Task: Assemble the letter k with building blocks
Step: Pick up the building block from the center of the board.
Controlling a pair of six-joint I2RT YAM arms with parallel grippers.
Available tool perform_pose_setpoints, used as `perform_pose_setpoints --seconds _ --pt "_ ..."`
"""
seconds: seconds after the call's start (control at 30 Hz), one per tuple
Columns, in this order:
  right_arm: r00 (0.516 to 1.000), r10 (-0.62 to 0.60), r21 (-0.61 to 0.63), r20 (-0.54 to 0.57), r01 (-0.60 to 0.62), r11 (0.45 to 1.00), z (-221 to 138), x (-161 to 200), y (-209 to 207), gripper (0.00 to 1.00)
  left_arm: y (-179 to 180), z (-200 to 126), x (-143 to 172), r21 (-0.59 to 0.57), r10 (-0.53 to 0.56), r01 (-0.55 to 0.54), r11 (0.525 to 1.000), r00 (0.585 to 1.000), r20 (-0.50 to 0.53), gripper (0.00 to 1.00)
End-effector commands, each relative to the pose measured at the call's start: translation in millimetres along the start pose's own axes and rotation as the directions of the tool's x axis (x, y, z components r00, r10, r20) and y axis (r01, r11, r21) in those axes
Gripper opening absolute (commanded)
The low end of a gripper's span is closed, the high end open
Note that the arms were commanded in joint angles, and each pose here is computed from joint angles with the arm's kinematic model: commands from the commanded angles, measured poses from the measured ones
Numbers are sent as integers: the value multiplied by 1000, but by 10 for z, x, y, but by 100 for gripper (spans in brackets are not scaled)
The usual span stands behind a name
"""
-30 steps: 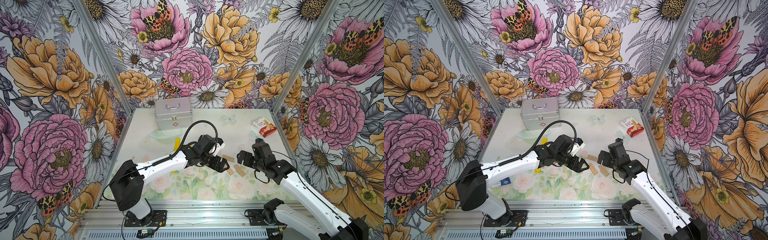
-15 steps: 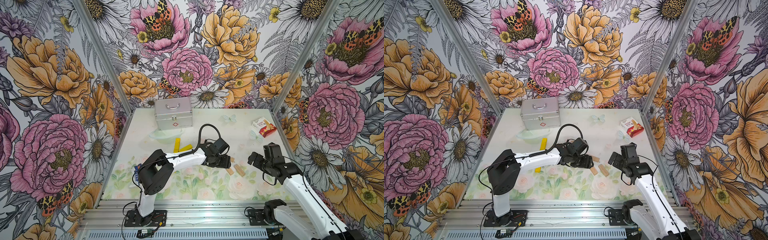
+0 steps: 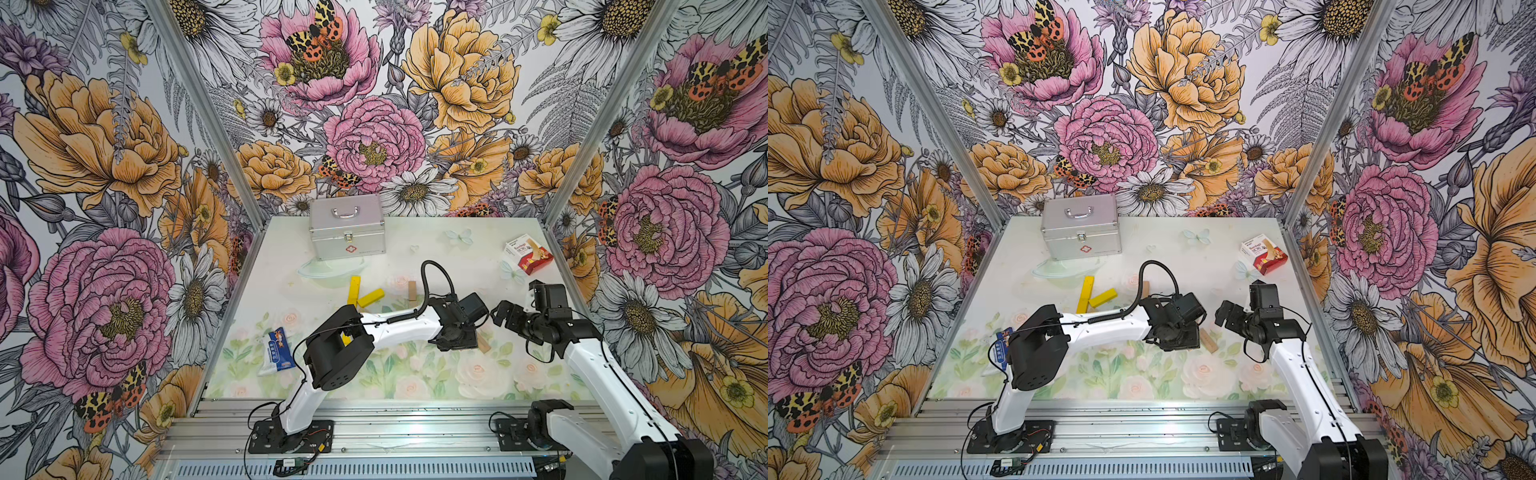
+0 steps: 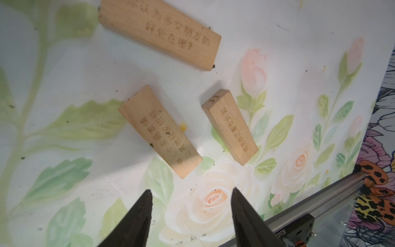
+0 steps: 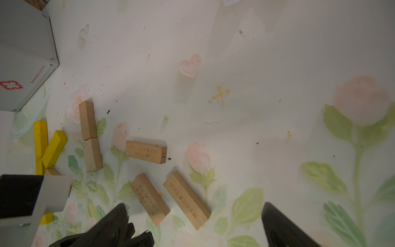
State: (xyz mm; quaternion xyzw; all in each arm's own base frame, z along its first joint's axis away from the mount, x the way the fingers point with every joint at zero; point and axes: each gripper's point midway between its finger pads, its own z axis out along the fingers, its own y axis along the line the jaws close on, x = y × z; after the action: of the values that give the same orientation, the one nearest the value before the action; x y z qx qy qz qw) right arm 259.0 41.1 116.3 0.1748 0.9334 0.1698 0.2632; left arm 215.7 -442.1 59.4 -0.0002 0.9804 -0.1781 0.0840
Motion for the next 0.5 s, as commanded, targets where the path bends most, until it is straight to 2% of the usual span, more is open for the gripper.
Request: perform_pose_setpoints --seconds 0.0,0.1,0.47 --pt "999 -23 -51 47 25 998 -71 -64 57 99 156 24 -118 -74 -74 79 994 995 64 57" --pt "997 -5 -49 81 9 999 -131 -101 17 99 140 80 -128 -78 -79 83 993 995 58 57" --pt "998 -3 -92 64 9 996 -125 -74 67 99 116 285 -255 -99 -103 107 989 994 45 55"
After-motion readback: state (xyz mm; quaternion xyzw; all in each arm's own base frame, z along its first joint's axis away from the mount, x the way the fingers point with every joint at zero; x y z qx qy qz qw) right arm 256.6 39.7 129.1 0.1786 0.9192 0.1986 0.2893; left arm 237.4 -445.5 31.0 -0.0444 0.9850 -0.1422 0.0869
